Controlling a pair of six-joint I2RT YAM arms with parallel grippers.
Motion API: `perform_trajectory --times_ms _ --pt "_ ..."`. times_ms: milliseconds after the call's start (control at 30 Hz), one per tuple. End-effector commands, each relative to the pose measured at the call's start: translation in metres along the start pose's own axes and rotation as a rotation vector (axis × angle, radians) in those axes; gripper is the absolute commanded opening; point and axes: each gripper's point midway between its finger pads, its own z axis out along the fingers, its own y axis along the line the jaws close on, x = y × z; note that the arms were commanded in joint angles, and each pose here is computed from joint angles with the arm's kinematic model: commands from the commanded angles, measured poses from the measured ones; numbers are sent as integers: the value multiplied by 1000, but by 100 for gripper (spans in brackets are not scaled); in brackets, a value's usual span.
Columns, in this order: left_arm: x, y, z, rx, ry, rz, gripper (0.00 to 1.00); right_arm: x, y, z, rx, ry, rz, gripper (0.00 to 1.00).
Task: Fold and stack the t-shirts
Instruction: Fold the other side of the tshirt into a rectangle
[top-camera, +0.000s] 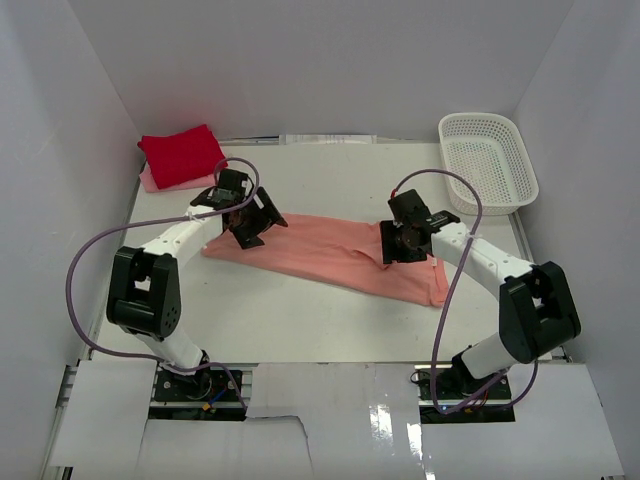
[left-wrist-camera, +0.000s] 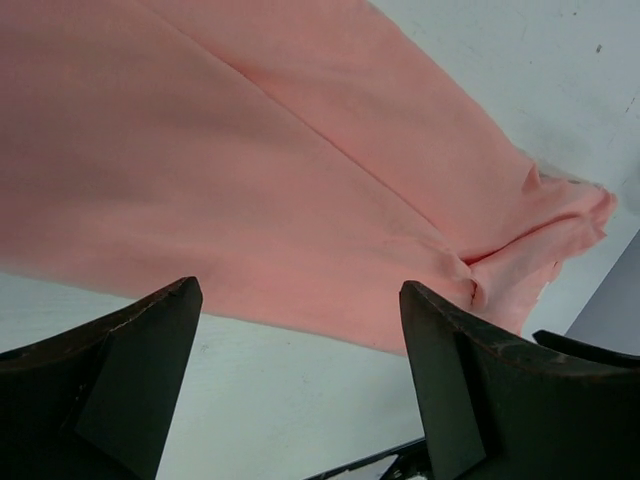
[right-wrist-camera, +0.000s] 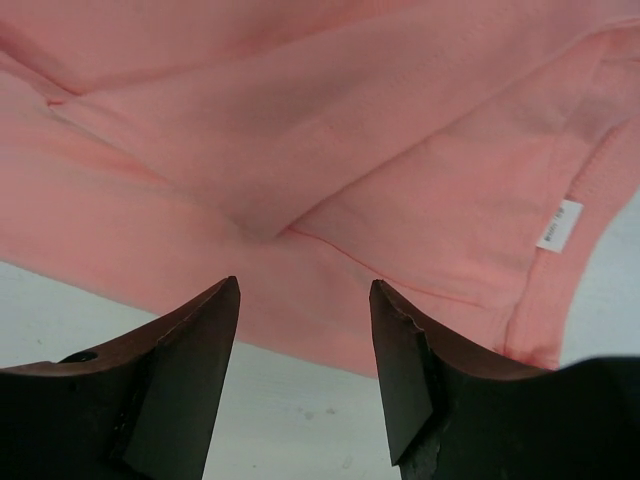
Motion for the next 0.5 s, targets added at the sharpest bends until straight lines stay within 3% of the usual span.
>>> perform_trajectory --times_ms 0,200,467 --pt "-10 -19 2 65 -42 -85 91 -14 24 14 -89 -52 -29 61" --pt "-7 -11 26 39 -22 -156 91 -9 44 35 -123 3 -64 60" --pt "-8 1 45 -18 -10 -148 91 -4 58 54 -123 24 -92 56"
